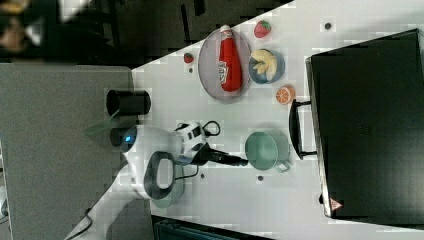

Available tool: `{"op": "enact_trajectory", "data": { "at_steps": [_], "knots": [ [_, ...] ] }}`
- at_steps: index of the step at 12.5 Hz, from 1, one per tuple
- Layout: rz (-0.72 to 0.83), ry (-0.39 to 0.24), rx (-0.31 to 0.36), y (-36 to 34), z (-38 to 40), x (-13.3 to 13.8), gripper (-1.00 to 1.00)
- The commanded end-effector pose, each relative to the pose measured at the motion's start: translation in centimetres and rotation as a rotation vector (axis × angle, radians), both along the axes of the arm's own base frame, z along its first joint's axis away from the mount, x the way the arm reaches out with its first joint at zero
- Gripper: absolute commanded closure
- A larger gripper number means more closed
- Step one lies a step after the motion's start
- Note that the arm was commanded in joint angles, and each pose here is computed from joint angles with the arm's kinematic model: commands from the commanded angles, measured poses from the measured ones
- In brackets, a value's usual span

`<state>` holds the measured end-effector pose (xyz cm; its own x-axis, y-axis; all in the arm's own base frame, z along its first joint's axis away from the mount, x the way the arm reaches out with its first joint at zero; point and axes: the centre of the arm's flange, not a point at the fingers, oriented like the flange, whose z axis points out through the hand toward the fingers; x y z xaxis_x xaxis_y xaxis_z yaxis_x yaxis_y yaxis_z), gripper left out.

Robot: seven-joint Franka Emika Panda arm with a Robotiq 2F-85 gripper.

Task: Drag mug right to left.

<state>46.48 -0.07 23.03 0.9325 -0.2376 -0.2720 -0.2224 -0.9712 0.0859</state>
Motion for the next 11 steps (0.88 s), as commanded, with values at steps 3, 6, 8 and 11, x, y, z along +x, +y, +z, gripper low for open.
{"op": "enact_trajectory", "data": {
  "at_steps": [3,6,8,11],
  "knots": [
    [0.153,-0.076,0.008,-0.1,-2.3,1.9,-1.0],
    [0.161,-0.071,0.013,-0.1,-4.8,1.4,-0.43],
    [0.161,-0.058,0.015,-0.2,-5.3,1.0,0.05],
    [0.163,-0.086,0.016,0.0,-5.2,1.2,0.65]
  ]
}}
